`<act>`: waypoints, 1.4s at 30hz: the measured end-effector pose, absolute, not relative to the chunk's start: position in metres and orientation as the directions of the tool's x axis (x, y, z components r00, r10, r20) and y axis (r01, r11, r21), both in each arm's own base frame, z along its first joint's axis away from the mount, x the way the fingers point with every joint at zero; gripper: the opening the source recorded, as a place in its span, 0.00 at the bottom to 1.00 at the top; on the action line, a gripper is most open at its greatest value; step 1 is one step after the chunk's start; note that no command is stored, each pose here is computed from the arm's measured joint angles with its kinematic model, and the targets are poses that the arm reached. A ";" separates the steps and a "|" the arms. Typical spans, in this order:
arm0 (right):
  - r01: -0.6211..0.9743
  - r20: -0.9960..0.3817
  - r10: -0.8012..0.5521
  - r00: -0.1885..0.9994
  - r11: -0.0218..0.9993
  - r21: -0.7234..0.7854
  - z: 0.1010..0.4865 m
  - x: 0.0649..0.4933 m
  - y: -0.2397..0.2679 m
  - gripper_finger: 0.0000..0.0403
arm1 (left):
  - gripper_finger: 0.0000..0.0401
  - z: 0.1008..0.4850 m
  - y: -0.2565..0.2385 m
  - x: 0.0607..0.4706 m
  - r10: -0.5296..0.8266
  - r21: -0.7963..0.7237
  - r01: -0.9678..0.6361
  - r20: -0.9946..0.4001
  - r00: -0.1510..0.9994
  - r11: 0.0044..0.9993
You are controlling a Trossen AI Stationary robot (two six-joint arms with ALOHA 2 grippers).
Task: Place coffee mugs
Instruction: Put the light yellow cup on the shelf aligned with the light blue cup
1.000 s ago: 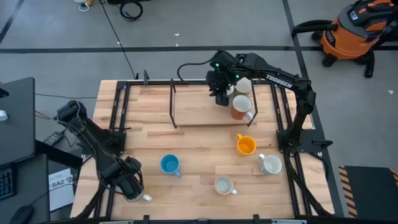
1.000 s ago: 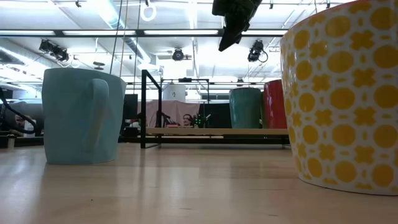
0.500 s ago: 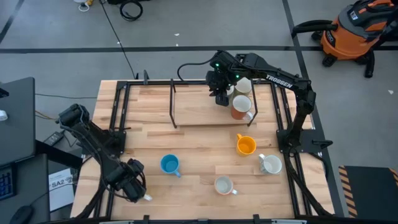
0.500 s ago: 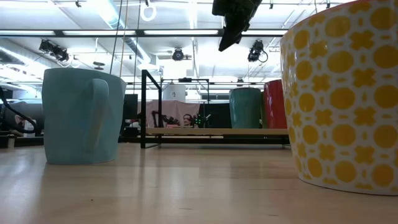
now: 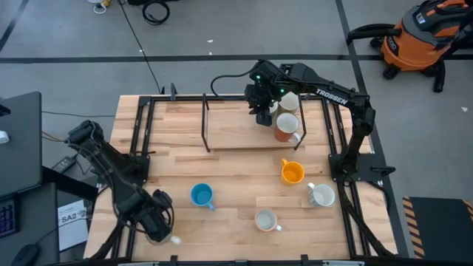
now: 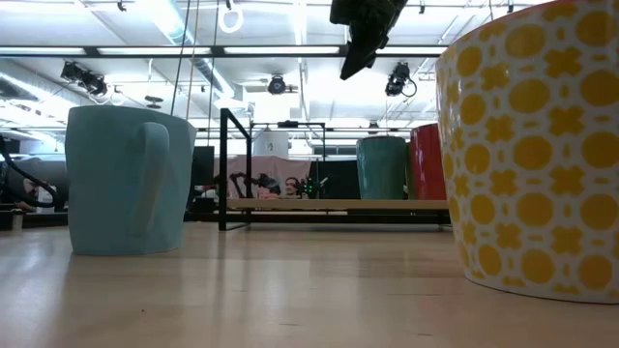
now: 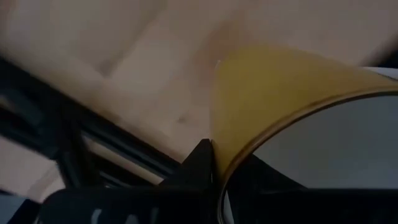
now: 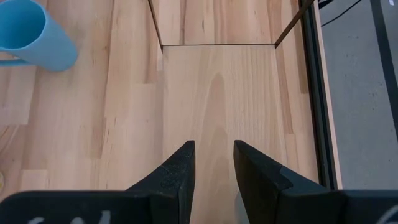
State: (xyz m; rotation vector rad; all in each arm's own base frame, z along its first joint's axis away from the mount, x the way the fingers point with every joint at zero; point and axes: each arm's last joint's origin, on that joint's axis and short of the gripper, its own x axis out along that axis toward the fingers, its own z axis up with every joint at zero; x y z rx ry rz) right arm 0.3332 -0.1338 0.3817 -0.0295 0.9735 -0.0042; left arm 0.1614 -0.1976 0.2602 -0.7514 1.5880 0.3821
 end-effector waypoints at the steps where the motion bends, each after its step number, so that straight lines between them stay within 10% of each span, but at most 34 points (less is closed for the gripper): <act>1: -0.012 -0.828 -0.016 0.560 1.000 -0.027 0.382 0.333 -0.134 0.29 | 0.08 0.268 -0.198 0.162 -0.266 -0.209 -0.635 -0.964 0.006 0.744; 22: 0.022 -0.806 -0.052 0.590 0.999 -0.049 0.420 0.284 -0.124 0.29 | 0.08 0.391 -0.074 0.235 -0.308 -0.481 -0.345 -0.839 0.449 0.806; 42: 0.136 -0.761 -0.154 0.630 0.987 -0.087 0.454 0.237 -0.105 0.29 | 0.08 0.381 0.082 0.362 0.089 0.086 -0.030 -0.841 0.533 0.996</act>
